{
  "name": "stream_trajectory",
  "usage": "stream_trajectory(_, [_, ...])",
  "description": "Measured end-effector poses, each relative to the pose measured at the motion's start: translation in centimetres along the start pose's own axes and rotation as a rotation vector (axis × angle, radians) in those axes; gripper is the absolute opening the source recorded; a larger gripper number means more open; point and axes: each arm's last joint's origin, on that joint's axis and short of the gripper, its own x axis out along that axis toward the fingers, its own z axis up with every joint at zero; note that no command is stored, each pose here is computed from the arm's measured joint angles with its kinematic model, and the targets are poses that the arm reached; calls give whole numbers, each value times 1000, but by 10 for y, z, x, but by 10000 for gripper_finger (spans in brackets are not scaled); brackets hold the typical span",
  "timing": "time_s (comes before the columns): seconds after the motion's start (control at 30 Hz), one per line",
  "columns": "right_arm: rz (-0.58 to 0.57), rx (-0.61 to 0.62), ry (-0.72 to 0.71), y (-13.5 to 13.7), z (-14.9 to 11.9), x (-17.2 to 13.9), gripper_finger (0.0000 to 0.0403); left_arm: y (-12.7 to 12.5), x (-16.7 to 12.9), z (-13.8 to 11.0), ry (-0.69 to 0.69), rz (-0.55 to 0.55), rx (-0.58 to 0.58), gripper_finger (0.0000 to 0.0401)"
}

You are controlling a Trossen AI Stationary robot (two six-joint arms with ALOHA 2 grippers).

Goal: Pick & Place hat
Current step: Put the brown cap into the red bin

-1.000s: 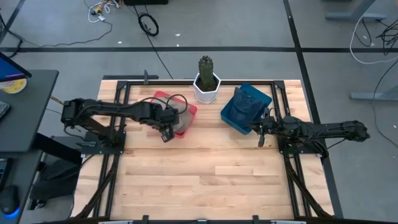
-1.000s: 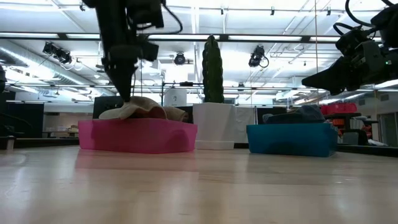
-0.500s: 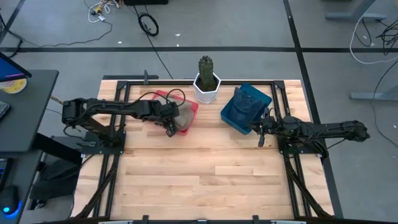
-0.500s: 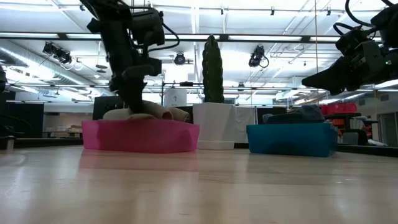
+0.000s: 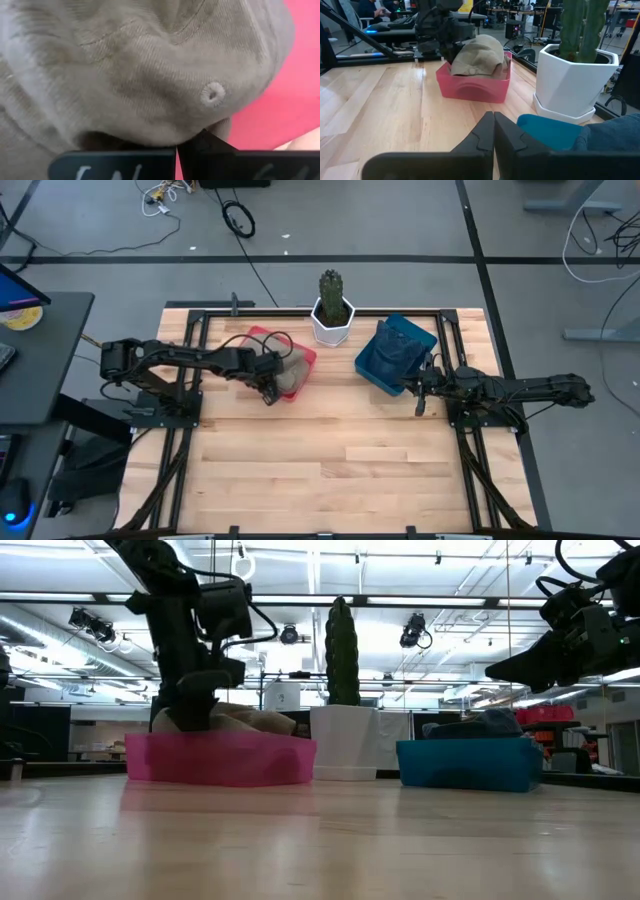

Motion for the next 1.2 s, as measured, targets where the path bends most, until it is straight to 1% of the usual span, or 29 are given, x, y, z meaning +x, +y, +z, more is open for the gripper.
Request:
stream_trajectory(0.13, [0, 0, 0, 0, 0, 0, 9, -4, -11, 9, -8, -12, 2, 2])
stream_trajectory(0.27, [0, 0, 0, 0, 0, 0, 9, -13, -33, 26, -39, -28, 63, 2])
stream_trajectory(0.33, [0, 0, 0, 0, 0, 0, 9, -18, -43, 35, -80, -21, 103, 2])
stream_trajectory(0.4, [0, 0, 0, 0, 0, 0, 9, -21, -52, 42, -134, 22, 137, 2])
stream_trajectory(0.47, [0, 0, 0, 0, 0, 0, 9, -20, -58, 46, -157, 80, 154, 2])
stream_trajectory(0.53, [0, 0, 0, 0, 0, 0, 9, -16, -61, 46, -146, 141, 153, 2])
stream_trajectory(0.8, [0, 0, 0, 0, 0, 0, 9, 3, -64, 43, -68, 317, 129, 2])
stream_trajectory(0.83, [0, 0, 0, 0, 0, 0, 9, 7, -63, 44, -57, 321, 117, 2])
stream_trajectory(0.93, [0, 0, 0, 0, 0, 0, 9, 17, -60, 48, -28, 283, 73, 2])
stream_trajectory(1.07, [1, 0, 0, 0, 0, 0, 9, 27, -54, 52, -47, 269, 66, 2])
stream_trajectory(1.2, [0, 0, 0, 0, 0, 0, 9, 37, -32, 45, -39, 167, 43, 2])
